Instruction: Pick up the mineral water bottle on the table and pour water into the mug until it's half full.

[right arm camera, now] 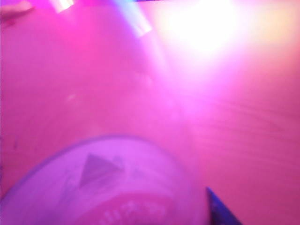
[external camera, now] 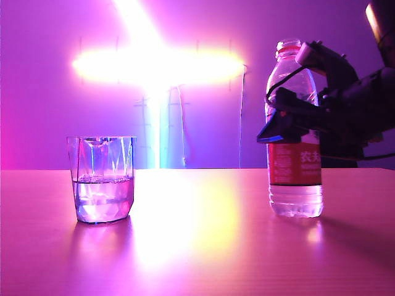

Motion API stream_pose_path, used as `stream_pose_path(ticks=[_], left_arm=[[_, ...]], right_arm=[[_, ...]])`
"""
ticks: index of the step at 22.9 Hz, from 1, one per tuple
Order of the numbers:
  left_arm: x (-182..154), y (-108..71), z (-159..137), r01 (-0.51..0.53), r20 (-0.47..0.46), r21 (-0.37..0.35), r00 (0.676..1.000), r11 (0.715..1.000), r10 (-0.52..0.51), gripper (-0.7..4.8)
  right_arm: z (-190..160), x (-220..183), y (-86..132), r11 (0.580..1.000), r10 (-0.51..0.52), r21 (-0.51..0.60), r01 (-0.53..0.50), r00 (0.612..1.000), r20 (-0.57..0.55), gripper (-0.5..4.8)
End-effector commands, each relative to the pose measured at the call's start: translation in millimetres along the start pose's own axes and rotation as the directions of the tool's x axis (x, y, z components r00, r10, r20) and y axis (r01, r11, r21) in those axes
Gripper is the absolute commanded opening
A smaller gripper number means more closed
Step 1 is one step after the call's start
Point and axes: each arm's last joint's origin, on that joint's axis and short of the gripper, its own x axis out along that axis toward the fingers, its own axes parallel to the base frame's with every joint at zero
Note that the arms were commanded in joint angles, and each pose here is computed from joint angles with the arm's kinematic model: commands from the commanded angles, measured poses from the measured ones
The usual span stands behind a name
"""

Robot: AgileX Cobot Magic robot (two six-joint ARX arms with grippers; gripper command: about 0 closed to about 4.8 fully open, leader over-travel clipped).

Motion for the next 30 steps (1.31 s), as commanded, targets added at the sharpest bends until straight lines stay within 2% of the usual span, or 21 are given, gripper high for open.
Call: stream_pose_path(ticks=[1, 12, 17, 30], left_arm=[[0, 0.0, 2, 0.003, 0.011, -0.003, 1.000, 1.000, -0.003, -0.02], [0, 0.0, 2, 0.003, 0.011, -0.003, 1.000, 1.000, -0.003, -0.02], [0, 0.1, 2, 0.002, 0.011, -0.003, 1.000, 1.000, -0.002, -0.02], [0, 0.3, 2, 0.000, 0.011, -0.003, 1.000, 1.000, 0.000, -0.02]], right_arm=[[0, -9, 1, 1.000, 0.009, 0.012, -0.009, 1.000, 0.023, 4.06], [-8, -44, 4, 0.998, 0.027, 0.062, -0.032, 0.997, 0.076, 4.11], [-11, -53, 4, 0.996, 0.023, 0.084, -0.026, 0.999, 0.034, 4.11], [-8, -71, 6, 0.997, 0.007, 0.078, -0.008, 1.000, 0.016, 4.33]])
